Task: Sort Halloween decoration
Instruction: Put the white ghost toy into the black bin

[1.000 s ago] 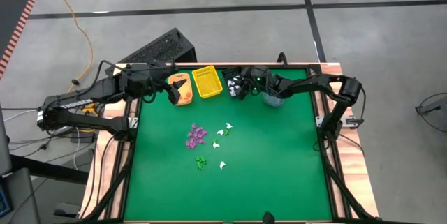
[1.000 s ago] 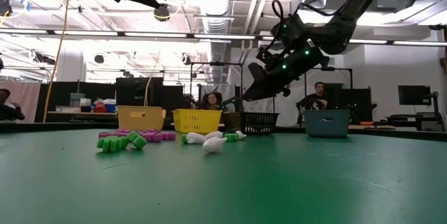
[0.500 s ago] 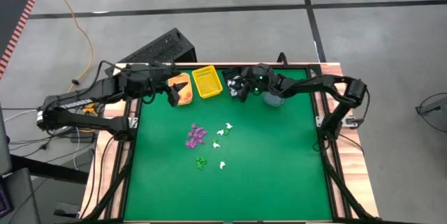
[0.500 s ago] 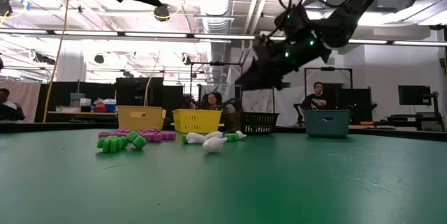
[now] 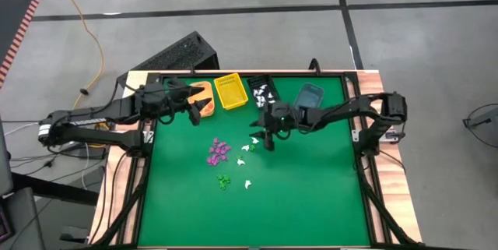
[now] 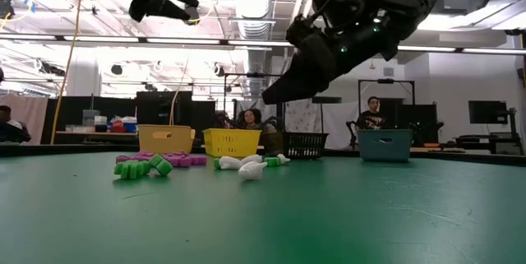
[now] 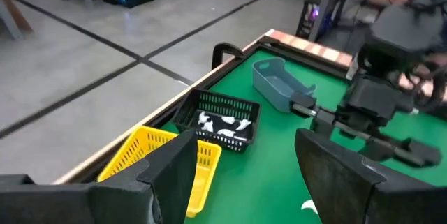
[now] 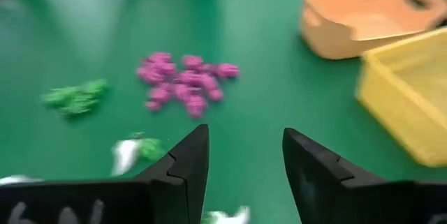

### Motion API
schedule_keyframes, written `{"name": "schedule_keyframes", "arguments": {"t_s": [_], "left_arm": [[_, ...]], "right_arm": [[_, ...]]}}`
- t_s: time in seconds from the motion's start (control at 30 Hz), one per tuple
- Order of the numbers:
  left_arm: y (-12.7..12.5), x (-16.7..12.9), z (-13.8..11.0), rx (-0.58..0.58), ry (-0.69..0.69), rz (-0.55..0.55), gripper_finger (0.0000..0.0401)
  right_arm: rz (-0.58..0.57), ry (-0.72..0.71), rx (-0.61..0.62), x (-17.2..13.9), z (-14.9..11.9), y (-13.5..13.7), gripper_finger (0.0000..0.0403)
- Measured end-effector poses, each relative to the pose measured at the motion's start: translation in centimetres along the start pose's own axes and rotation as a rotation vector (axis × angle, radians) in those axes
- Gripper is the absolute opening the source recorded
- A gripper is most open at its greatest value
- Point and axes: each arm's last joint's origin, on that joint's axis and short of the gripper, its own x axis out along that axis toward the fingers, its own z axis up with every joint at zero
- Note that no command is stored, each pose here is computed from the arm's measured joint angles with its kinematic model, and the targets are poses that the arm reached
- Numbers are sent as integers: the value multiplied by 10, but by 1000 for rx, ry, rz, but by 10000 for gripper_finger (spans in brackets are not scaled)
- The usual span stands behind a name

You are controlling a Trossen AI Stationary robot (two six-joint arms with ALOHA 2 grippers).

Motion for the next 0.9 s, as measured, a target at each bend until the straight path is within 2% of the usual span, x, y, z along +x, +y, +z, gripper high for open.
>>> {"name": "schedule_keyframes", "arguments": {"t_s": [0.17, 0.33, 0.47, 0.7, 0.9], "left_arm": [[4, -2, -19, -68, -17, -1, 232], [7, -3, -29, -129, -16, -1, 232], [5, -4, -30, -131, -16, -10, 232], [4, -4, -31, -126, -13, 4, 232], [4, -4, -31, -124, -6, 1, 232]], "right_arm": [[-110, 45, 13, 0, -4, 2, 174], [-109, 99, 98, 5, -23, 4, 174], [-128, 133, 154, 10, -43, 10, 173], [-136, 106, 159, 26, -56, 20, 173], [-133, 113, 228, 38, -69, 25, 173]]}}
